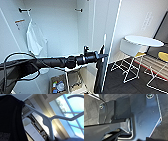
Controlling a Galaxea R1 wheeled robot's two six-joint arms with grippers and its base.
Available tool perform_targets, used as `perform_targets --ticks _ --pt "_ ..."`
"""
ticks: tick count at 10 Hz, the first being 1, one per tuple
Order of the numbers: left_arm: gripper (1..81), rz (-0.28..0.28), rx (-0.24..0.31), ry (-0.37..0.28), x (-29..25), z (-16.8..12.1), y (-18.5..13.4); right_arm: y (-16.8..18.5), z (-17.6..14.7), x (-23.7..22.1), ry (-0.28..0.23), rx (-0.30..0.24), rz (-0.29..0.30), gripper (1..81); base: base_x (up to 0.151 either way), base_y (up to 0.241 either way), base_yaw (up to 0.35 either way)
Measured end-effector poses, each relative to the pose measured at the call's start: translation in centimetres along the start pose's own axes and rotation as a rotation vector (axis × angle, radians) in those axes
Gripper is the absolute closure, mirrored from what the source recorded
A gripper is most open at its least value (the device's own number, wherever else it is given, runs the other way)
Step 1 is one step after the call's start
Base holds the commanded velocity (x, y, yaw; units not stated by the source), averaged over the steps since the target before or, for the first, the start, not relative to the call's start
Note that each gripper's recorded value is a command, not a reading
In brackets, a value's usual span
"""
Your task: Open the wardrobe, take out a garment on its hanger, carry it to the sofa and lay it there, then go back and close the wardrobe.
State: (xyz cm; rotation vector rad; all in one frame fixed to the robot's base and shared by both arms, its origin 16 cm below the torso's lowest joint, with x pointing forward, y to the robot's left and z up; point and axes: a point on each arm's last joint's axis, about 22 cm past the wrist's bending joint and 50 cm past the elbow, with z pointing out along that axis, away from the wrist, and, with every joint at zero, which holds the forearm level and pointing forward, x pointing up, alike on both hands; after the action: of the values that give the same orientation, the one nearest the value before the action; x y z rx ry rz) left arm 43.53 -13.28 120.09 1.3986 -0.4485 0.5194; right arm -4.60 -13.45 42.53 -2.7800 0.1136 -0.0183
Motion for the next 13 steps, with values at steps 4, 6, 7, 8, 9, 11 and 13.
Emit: perform_targets --ticks 4,6,7,8,9,11,13 --pt "81.1 0.006 -0.008 -0.007 -0.3 0.2 0.3 -0.1 0.0 -0.2 -0.003 0.002 -0.002 1.0 0.0 0.0 -0.128" --pt "81.1 0.018 -0.014 -0.014 -0.6 0.4 0.5 0.0 0.0 -0.1 -0.002 0.001 -0.002 1.0 0.0 0.0 -0.128" --pt "81.1 0.02 -0.023 -0.021 -0.9 0.8 0.8 0.0 0.0 -0.1 -0.002 0.001 -0.002 1.0 0.0 0.0 -0.128" --pt "81.1 0.022 -0.03 -0.027 -1.2 1.1 1.1 0.0 0.0 -0.1 -0.001 0.001 -0.002 1.0 0.0 0.0 -0.128" --pt "81.1 0.023 -0.038 -0.029 -1.4 1.3 1.2 -0.1 0.0 -0.3 -0.004 0.001 -0.001 1.0 0.0 0.0 -0.128" --pt "81.1 0.009 -0.047 -0.026 -2.2 1.4 0.9 0.0 0.0 -0.3 -0.004 0.001 -0.002 1.0 0.0 0.0 -0.128" --pt "81.1 0.009 -0.047 -0.025 -2.2 1.3 0.8 0.0 0.0 0.0 0.001 0.0 -0.003 1.0 0.0 0.0 -0.128"
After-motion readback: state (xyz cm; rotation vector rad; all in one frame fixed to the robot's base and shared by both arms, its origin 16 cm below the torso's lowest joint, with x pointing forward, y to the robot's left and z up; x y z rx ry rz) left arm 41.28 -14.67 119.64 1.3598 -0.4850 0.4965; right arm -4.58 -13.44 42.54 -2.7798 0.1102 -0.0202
